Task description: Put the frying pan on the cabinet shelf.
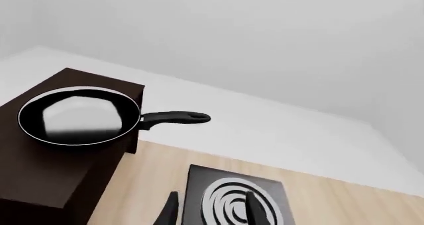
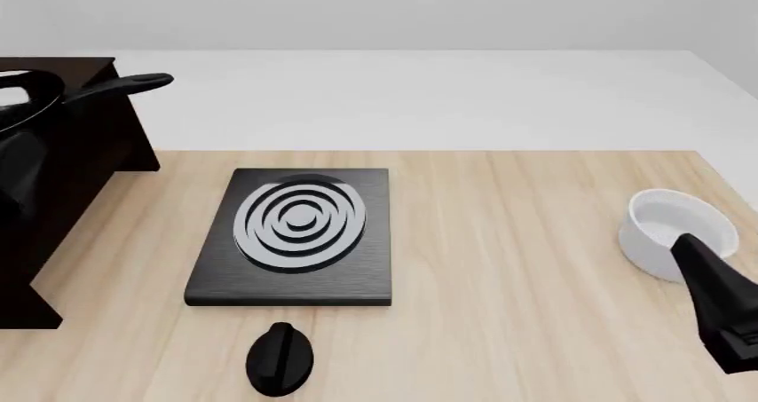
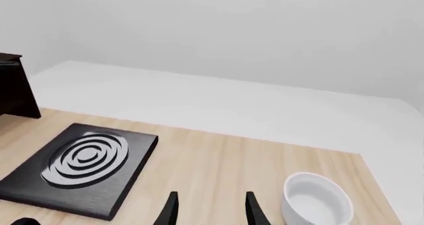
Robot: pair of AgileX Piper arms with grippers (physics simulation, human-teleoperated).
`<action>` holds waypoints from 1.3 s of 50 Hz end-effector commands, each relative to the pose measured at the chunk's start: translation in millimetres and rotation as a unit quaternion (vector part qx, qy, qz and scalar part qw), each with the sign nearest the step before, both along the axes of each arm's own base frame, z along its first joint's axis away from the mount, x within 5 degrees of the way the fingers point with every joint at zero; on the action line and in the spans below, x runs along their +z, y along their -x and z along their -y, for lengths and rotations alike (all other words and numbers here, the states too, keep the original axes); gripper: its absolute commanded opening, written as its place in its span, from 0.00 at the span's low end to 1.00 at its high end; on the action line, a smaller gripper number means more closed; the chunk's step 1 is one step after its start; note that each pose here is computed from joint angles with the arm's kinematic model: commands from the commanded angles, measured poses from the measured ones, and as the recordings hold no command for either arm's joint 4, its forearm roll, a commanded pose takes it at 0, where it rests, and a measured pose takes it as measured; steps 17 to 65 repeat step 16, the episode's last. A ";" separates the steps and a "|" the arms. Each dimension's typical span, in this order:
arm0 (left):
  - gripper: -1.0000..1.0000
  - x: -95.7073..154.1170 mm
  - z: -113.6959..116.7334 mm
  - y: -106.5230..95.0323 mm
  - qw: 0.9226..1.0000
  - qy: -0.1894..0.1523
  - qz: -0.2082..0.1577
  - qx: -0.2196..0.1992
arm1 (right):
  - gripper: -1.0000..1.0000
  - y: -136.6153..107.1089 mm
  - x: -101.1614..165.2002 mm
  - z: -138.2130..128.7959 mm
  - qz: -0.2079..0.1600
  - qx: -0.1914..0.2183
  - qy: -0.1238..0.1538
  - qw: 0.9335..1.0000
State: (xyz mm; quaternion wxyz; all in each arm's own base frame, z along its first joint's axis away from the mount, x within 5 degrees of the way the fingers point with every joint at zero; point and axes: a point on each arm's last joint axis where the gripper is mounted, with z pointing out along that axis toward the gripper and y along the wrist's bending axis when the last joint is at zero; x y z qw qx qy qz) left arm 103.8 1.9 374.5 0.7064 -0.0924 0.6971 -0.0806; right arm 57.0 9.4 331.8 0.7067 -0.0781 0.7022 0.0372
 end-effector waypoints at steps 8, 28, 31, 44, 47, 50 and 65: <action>1.00 -12.5 1.7 35.3 0.999 -0.041 -0.011 -0.007 | 1.00 16.8 -1.2 4.0 0.001 -0.015 -0.015 1.000; 1.00 -21.2 2.1 47.9 0.998 -0.054 -0.025 -0.012 | 1.00 23.2 -3.6 4.9 0.000 -0.015 -0.016 1.000; 1.00 -21.2 2.1 47.9 0.998 -0.054 -0.025 -0.012 | 1.00 23.2 -3.6 4.9 0.000 -0.015 -0.016 1.000; 1.00 -21.2 2.1 47.9 0.998 -0.054 -0.025 -0.012 | 1.00 23.2 -3.6 4.9 0.000 -0.015 -0.016 1.000; 1.00 -21.2 2.1 47.9 0.998 -0.054 -0.025 -0.012 | 1.00 23.2 -3.6 4.9 0.000 -0.015 -0.016 1.000; 1.00 -21.2 2.1 47.9 0.998 -0.054 -0.025 -0.012 | 1.00 23.2 -3.6 4.9 0.000 -0.015 -0.016 1.000; 1.00 -21.2 2.1 47.9 0.998 -0.054 -0.025 -0.012 | 1.00 23.2 -3.6 4.9 0.000 -0.015 -0.016 1.000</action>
